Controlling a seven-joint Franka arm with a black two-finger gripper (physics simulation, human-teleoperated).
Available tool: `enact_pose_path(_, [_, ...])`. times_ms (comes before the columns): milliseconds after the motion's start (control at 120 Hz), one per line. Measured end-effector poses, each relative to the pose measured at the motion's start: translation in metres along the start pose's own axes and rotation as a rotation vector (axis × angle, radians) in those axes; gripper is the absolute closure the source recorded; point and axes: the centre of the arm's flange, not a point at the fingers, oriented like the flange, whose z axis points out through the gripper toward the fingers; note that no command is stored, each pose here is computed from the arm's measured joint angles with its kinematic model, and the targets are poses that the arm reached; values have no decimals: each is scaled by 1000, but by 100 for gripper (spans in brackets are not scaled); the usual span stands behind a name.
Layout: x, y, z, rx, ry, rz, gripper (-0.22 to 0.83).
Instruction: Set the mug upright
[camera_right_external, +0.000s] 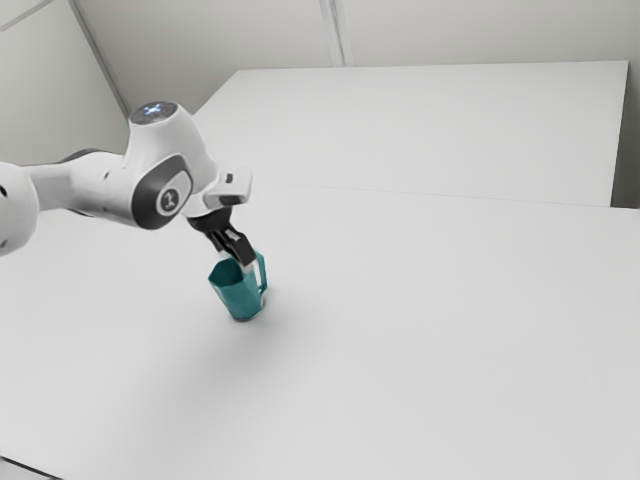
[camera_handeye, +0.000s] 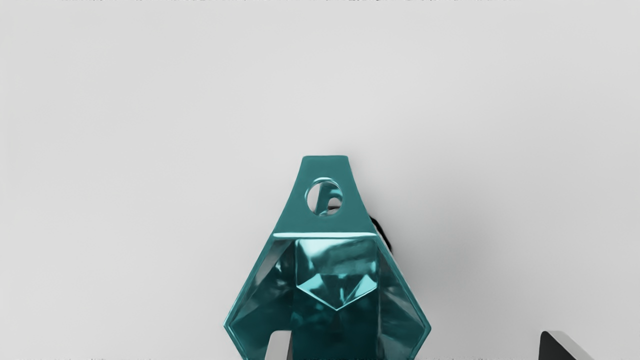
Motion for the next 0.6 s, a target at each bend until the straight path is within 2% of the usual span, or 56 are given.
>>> enact_pose_path(317, [32,-28,-84,23,33,-34,1])
enact_pose_path(600, [37,-56,-148,15,5,-116,0])
